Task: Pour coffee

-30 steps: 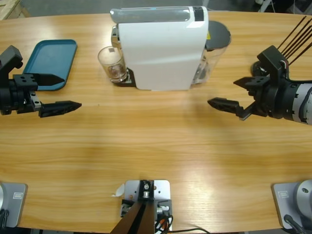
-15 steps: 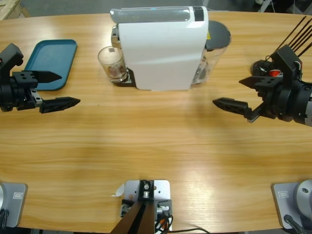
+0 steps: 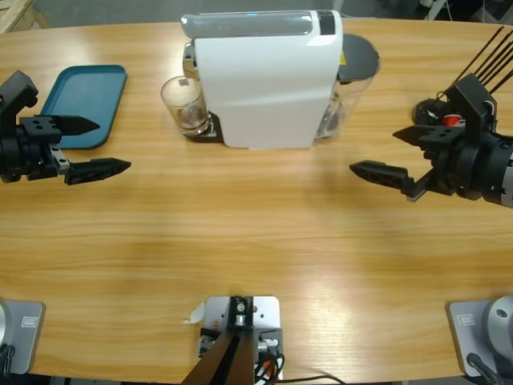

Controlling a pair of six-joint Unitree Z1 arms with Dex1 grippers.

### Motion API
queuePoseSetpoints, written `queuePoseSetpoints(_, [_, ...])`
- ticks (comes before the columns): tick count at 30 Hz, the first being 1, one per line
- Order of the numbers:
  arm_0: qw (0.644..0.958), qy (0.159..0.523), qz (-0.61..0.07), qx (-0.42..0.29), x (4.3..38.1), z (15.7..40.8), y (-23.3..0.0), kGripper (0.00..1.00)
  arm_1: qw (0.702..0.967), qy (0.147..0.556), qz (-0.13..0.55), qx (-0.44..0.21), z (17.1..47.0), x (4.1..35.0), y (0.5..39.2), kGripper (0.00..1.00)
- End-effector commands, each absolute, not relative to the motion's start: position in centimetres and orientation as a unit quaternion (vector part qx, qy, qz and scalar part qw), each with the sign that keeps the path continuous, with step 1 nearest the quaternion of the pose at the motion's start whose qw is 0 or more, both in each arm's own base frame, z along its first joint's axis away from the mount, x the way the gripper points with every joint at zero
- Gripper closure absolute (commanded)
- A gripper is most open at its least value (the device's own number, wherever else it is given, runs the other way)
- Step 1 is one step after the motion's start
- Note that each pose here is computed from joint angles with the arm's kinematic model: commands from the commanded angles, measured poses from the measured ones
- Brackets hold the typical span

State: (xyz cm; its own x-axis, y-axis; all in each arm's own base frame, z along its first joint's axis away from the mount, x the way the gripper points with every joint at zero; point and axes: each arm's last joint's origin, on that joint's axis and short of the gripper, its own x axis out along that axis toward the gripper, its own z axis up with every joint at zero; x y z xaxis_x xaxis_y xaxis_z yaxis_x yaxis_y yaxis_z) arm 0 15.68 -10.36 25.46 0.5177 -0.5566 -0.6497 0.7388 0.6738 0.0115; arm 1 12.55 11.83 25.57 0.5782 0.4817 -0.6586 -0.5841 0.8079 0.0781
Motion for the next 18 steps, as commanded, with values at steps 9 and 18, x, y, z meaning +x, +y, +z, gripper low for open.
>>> queuePoseSetpoints(9, [0.859,0.332,-0.362,0.145,15.72,24.56,-9.95,0.002,0.882,0.359,0.296,-0.074,24.64,12.4,11.69,0.0])
queuePoseSetpoints(18, [0.859,0.331,-0.362,0.144,15.77,24.58,-9.94,0.004,0.879,0.367,0.296,-0.077,24.33,12.67,11.98,0.0])
